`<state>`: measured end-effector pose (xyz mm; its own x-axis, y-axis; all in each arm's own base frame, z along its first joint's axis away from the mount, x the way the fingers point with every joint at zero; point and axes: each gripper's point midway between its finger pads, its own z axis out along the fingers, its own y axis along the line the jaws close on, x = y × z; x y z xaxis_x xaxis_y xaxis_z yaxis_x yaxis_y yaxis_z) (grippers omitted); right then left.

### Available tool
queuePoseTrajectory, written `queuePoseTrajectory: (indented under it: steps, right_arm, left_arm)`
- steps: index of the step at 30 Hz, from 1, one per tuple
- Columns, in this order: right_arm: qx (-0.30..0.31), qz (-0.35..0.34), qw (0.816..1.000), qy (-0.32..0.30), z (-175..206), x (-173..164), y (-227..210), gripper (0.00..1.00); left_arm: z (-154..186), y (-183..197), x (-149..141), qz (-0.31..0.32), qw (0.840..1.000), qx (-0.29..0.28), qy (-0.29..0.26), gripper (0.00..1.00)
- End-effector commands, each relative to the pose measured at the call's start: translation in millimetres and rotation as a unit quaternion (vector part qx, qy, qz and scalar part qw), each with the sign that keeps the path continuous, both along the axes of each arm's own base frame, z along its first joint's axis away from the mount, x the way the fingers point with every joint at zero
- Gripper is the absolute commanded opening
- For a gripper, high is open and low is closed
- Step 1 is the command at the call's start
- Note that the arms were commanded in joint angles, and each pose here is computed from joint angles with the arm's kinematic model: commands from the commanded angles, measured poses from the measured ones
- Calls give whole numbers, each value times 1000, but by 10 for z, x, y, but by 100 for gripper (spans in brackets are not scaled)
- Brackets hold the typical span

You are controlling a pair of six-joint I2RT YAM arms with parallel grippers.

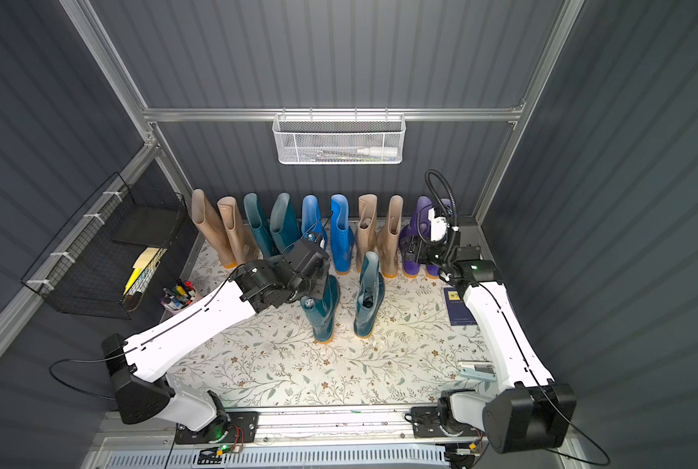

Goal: Match and arrange rain boots in pairs
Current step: Pick up the rain boot at the center of the board.

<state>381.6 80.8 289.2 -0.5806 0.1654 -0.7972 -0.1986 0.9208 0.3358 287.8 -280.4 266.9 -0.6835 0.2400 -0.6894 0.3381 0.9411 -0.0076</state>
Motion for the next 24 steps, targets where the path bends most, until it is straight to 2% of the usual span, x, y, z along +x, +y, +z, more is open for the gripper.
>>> queuePoseTrajectory:
  steps: [1, 17, 24]
  right_arm:
    - [2, 9, 1000, 7, -33, -103, 30, 88]
    - [6, 11, 1000, 0, -3, -222, 55, 88]
    - [2, 15, 1000, 17, -71, -285, 65, 88]
  left_arm:
    - [411, -83, 157, 27, 996, -61, -57, 0]
    - [370, -159, 177, 27, 995, -76, -52, 0]
    - [259, -181, 173, 31, 995, -80, -42, 0]
